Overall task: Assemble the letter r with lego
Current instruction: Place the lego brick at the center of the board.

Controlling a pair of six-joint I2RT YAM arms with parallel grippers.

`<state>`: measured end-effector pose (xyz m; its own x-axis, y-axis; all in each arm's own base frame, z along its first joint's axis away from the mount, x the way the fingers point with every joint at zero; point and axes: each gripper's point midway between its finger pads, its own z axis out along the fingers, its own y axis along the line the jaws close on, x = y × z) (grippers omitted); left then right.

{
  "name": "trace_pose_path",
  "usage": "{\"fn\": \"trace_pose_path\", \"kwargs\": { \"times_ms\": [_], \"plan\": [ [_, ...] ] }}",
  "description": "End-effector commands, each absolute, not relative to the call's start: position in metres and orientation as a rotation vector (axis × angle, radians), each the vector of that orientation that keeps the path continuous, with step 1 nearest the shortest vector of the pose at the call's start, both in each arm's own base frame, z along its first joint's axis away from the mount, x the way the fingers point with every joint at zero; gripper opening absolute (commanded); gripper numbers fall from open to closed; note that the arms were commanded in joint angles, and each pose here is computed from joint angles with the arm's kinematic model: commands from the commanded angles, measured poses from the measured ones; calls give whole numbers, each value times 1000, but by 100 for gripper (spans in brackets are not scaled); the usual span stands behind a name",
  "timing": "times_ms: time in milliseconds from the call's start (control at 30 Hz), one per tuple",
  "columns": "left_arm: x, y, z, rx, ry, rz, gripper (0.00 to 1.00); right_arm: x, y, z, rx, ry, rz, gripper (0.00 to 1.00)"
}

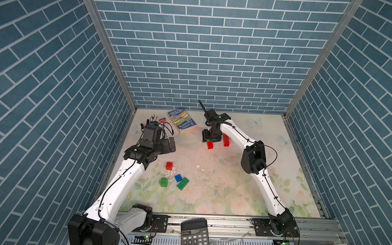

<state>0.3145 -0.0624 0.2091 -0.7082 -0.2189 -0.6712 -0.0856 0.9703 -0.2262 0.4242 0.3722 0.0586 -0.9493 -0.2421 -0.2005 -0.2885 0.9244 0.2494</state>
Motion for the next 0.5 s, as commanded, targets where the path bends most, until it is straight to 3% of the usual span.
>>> {"fn": "trace_pose_path", "kwargs": {
  "times_ms": [0, 467],
  "plan": [
    [310, -59, 217, -212, 2342, -233, 100, 415, 382, 66, -376, 2954, 512, 68],
    [301, -58, 215, -234, 2337, -260, 100, 413, 380, 82, -358, 2946, 529, 68]
  ]
}}
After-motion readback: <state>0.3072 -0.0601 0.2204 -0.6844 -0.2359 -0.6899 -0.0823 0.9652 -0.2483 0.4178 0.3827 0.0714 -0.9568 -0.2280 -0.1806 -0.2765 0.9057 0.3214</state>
